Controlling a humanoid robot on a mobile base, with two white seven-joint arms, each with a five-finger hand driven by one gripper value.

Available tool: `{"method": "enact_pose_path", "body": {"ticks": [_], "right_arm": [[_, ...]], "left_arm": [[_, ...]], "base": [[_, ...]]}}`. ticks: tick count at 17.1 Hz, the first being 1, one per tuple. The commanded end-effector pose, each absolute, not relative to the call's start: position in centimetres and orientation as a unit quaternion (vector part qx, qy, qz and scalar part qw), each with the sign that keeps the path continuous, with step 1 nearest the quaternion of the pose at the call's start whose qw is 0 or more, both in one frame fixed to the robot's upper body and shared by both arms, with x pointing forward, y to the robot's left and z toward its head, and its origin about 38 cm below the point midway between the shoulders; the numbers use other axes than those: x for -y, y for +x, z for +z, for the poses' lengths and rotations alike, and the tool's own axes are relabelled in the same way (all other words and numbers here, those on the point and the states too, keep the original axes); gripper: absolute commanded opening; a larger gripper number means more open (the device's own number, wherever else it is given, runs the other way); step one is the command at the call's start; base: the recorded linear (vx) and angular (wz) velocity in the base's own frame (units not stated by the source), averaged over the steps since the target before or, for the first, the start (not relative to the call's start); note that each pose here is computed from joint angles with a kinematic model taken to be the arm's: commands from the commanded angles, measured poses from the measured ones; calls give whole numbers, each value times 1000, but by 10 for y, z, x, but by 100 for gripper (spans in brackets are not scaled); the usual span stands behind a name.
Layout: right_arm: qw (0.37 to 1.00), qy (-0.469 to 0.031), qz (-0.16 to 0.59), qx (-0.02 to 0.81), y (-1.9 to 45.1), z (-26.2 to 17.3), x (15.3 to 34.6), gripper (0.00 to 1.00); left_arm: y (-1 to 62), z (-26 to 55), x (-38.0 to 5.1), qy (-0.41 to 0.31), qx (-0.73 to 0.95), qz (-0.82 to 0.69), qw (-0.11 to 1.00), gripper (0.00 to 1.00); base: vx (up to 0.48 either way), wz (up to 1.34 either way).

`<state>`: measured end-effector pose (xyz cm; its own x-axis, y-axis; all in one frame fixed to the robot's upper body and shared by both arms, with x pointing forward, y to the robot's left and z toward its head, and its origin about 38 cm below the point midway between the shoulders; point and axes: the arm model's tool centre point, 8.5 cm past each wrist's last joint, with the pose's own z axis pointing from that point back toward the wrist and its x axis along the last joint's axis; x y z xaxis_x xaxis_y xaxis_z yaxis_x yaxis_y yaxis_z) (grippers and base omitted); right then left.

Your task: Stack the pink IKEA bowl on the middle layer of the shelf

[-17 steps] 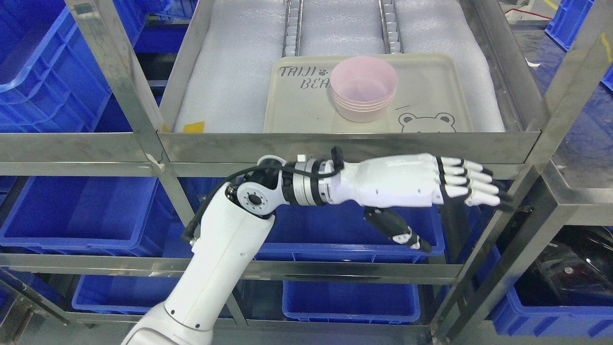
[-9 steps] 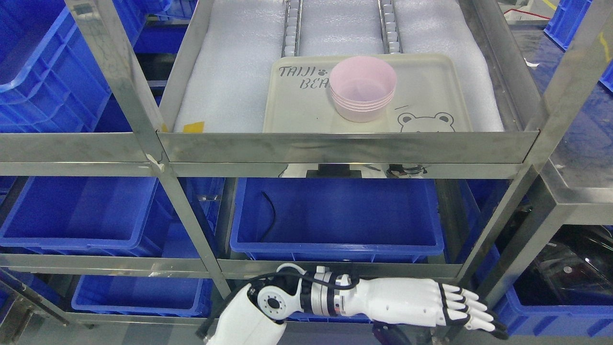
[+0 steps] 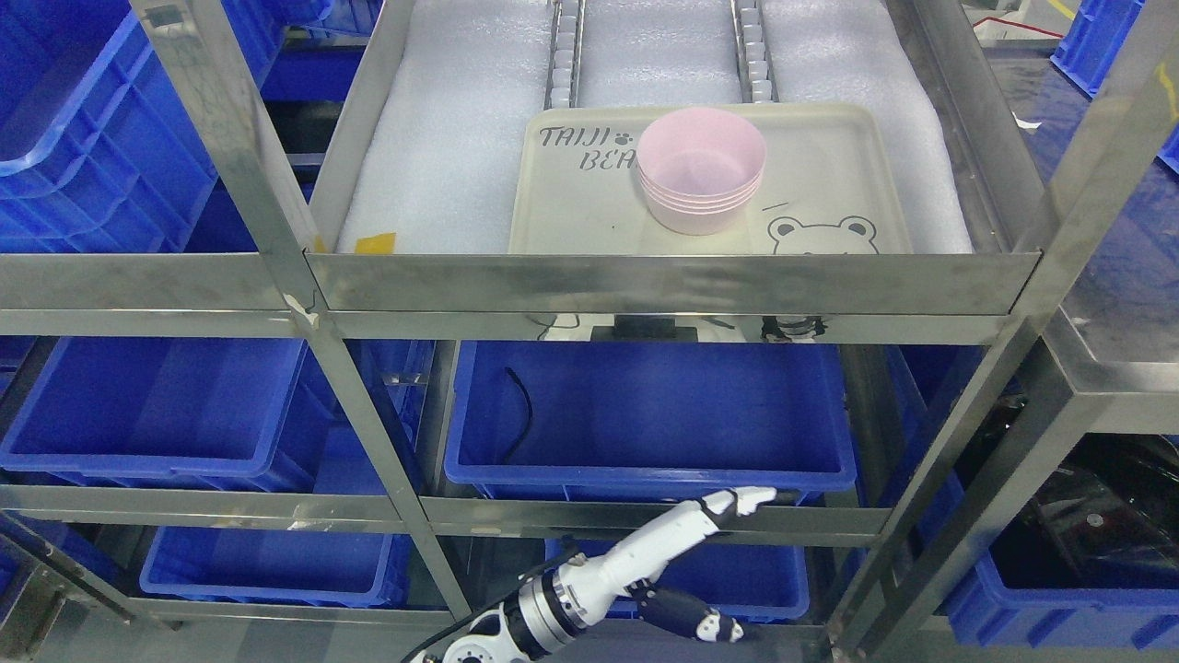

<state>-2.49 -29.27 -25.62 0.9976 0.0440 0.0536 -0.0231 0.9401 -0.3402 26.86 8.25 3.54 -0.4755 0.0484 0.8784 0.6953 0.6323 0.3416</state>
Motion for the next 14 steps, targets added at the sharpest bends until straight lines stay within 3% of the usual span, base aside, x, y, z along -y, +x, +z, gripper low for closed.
{"method": "enact_pose_path", "body": {"ticks": [1, 3, 14], "right_arm": [[983, -181, 20, 39, -19, -255, 304, 100], [983, -181, 20, 39, -19, -255, 304, 100], [983, -181, 19, 39, -19, -255, 304, 100]], "left_arm": [[290, -8, -179, -86, 778, -194, 592, 100], [298, -9, -193, -32, 777, -114, 619, 100], [309, 1, -189, -51, 752, -70, 653, 100]], "base": [[0, 0], [0, 0], [0, 1]]}}
